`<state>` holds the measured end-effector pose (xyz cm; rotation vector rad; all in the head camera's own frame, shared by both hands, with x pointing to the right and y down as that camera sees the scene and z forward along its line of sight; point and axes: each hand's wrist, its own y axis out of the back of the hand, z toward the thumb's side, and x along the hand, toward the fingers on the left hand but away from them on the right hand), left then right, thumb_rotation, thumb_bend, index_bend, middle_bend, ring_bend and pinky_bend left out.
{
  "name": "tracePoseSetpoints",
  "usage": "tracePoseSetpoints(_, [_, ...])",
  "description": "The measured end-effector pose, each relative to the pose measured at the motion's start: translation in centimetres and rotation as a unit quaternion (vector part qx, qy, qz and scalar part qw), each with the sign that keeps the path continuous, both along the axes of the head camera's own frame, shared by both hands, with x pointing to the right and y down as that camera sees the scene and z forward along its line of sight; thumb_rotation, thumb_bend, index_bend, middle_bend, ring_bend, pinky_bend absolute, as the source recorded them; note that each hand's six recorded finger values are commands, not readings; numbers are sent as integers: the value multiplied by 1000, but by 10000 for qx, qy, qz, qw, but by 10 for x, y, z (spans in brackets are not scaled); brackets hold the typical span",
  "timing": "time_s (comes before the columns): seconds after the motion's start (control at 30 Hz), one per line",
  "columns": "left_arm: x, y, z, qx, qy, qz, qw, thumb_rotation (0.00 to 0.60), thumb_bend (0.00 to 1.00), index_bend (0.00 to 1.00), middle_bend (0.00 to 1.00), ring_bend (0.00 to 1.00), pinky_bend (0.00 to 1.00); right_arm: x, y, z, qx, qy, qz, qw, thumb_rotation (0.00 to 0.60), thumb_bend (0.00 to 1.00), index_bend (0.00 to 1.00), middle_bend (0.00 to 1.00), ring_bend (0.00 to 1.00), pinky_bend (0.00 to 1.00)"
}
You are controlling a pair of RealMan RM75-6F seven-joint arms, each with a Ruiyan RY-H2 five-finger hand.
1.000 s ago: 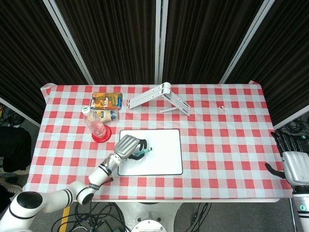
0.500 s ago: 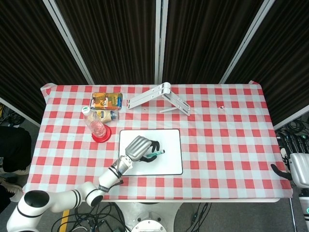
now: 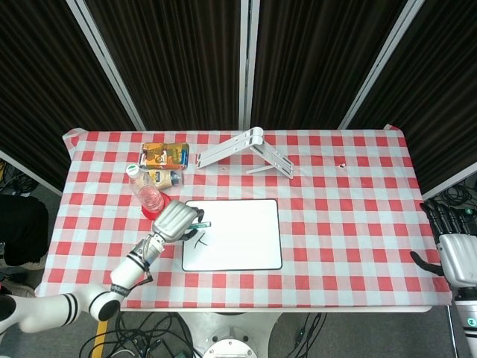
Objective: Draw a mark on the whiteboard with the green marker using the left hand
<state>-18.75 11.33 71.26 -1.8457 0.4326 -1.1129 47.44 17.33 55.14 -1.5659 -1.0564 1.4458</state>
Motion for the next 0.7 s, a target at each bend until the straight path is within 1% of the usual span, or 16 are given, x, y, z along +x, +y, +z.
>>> tracePoseSetpoints(0.07, [-12, 2, 2, 113, -507, 99, 9986, 600, 423, 529, 561, 671, 878, 0, 0, 1, 2, -18, 1, 10000, 600, 101, 0, 0, 0, 0])
tracePoseSetpoints(0.13, [-24, 3, 5, 137, -919, 118, 9956, 600, 424, 527, 556, 665, 876, 0, 1, 2, -5, -34, 14, 10000, 600, 101, 0, 0, 0, 0])
tracePoseSetpoints(0.17, [-32, 4, 7, 117, -1167, 103, 9930, 600, 424, 525, 554, 662, 875, 1, 1, 2, -12, -35, 23, 10000, 600, 101, 0, 0, 0, 0])
tracePoseSetpoints(0.27, [-49, 8, 13, -27, -1636, -1, 9865, 600, 424, 506, 534, 646, 865, 3, 2, 2, -16, -23, 48, 10000, 600, 101, 0, 0, 0, 0])
tracePoseSetpoints(0.3, [-54, 9, 15, -81, -1736, -40, 9848, 600, 420, 482, 521, 639, 860, 3, 3, 2, -11, -15, 57, 10000, 600, 101, 0, 0, 0, 0])
tracePoseSetpoints(0.37, [-62, 12, 19, -189, -1935, -109, 9809, 600, 388, 378, 477, 602, 837, 3, 3, 1, -9, -15, 63, 10000, 600, 101, 0, 0, 0, 0])
tracePoseSetpoints(0.47, [-70, 15, 24, -326, -2143, -185, 9761, 600, 317, 219, 378, 497, 797, 3, 3, 1, -1, -8, 56, 10000, 600, 101, 0, 0, 0, 0])
tracePoseSetpoints(0.53, [-73, 17, 24, -386, -2199, -255, 9744, 600, 232, 140, 298, 420, 759, 2, 3, 0, 11, -3, 57, 10000, 600, 101, 0, 0, 0, 0])
tracePoseSetpoints(0.6, [-72, 18, 20, -384, -2158, -361, 9750, 600, 190, 113, 253, 377, 721, 2, 3, -2, 29, 13, 58, 10000, 600, 101, 0, 0, 0, 0])
tracePoseSetpoints(0.7, [-73, 18, 7, -295, -1938, -578, 9789, 600, 171, 101, 218, 333, 651, 3, 4, -5, 60, 53, 83, 9999, 600, 101, 0, 0, 0, 0])
